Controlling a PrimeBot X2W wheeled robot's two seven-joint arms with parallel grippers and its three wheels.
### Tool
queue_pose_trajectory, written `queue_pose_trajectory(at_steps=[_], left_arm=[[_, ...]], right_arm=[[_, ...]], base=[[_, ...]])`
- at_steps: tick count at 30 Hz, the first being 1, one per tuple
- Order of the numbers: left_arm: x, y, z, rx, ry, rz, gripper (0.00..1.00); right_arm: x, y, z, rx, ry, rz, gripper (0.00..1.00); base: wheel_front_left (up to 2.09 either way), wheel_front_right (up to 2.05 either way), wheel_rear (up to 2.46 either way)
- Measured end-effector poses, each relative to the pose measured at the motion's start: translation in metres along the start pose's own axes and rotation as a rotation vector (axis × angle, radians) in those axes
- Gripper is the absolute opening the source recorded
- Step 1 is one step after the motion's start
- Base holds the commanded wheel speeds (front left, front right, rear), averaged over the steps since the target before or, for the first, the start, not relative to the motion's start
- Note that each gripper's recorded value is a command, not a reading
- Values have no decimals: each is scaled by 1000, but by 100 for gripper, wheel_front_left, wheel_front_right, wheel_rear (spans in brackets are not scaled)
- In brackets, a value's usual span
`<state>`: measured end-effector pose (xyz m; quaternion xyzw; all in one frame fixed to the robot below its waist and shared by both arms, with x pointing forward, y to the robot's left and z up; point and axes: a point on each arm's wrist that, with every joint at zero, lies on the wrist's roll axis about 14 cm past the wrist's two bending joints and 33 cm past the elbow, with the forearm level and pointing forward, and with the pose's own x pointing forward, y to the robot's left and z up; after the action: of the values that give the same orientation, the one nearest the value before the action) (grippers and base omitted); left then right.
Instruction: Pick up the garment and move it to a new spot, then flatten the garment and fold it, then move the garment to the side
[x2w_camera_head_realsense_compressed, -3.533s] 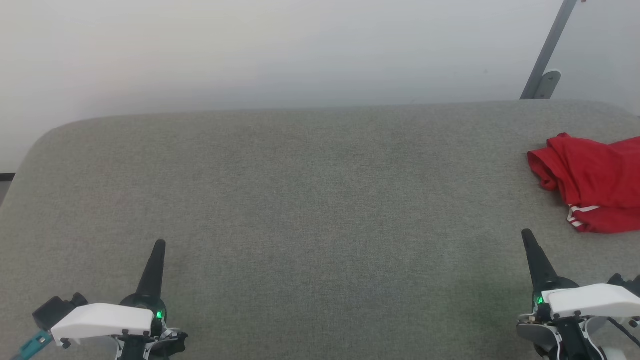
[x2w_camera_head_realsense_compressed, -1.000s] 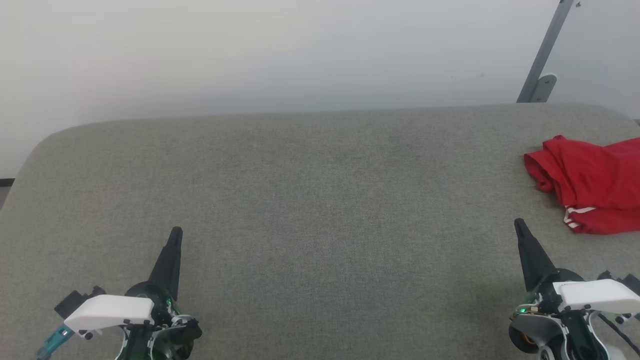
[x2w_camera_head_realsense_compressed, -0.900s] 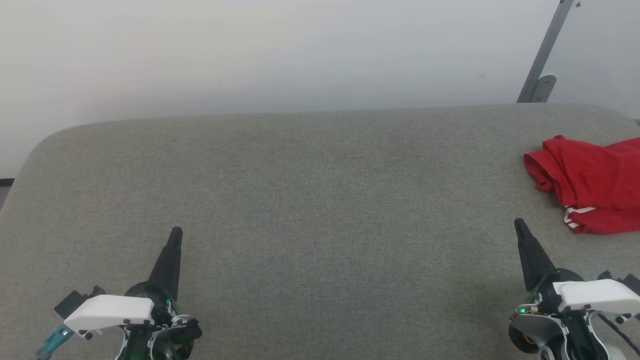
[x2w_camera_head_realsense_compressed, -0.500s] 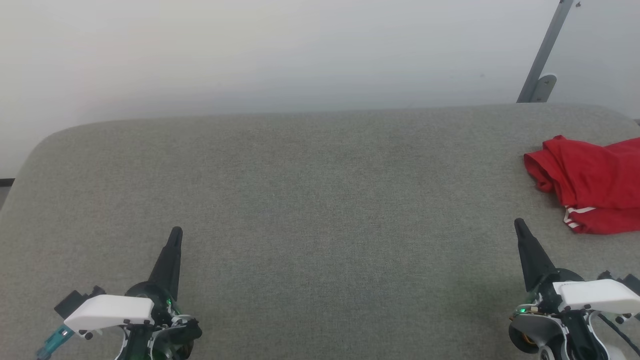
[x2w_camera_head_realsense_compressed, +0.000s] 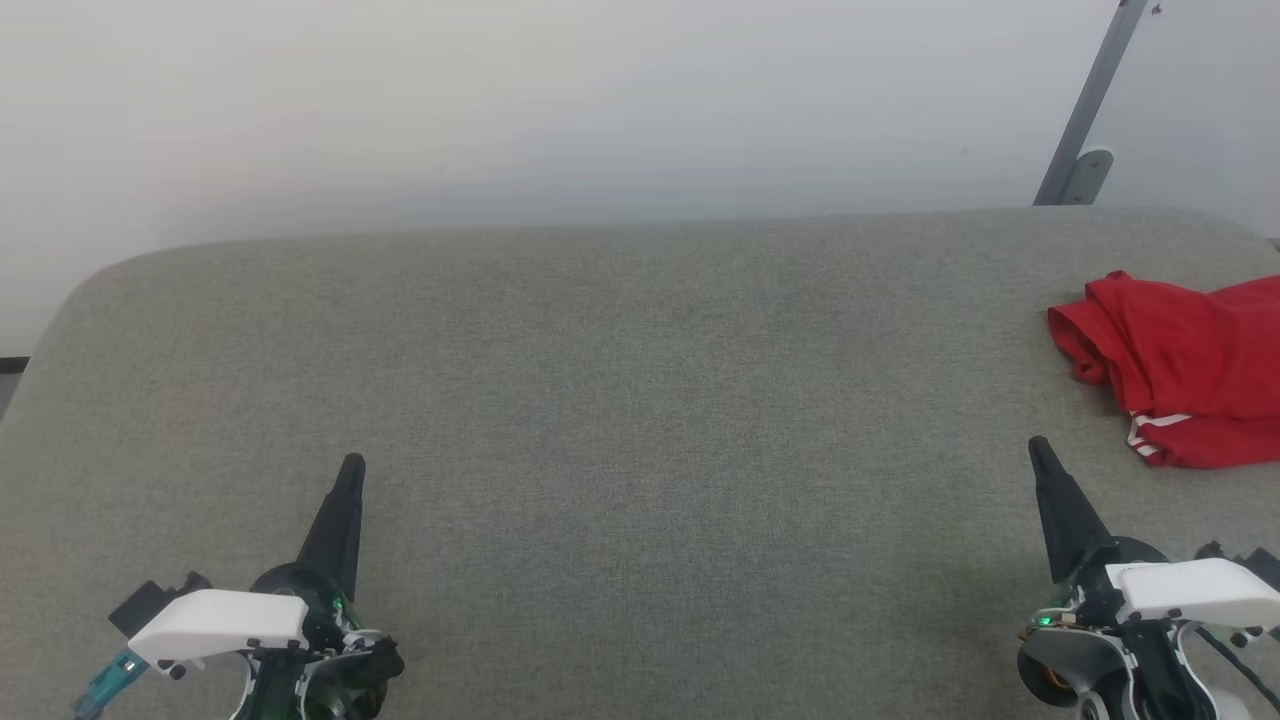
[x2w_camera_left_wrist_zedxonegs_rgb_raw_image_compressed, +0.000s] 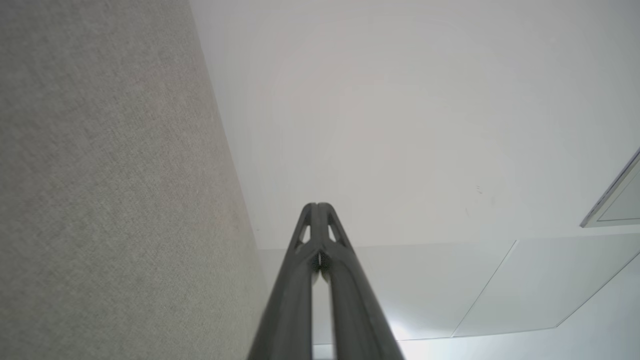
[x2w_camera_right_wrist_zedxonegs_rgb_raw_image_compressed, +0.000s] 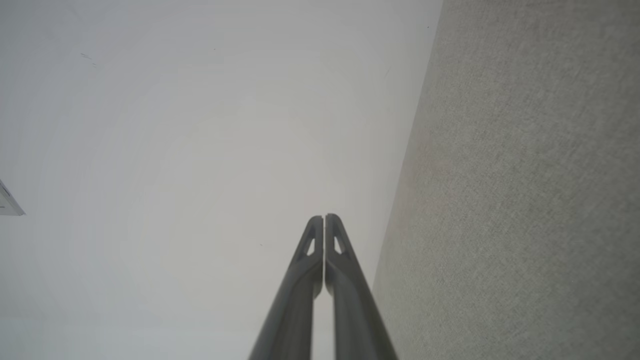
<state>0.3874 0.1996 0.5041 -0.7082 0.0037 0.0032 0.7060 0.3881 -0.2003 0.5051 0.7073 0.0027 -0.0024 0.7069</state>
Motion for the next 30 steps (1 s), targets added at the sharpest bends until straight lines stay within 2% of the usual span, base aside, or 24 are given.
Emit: queue_pose_trajectory(at_steps=[30], left_arm=[[0,0,0,0,0,0,0]], right_arm=[[0,0,0,0,0,0,0]], base=[[0,0,0]])
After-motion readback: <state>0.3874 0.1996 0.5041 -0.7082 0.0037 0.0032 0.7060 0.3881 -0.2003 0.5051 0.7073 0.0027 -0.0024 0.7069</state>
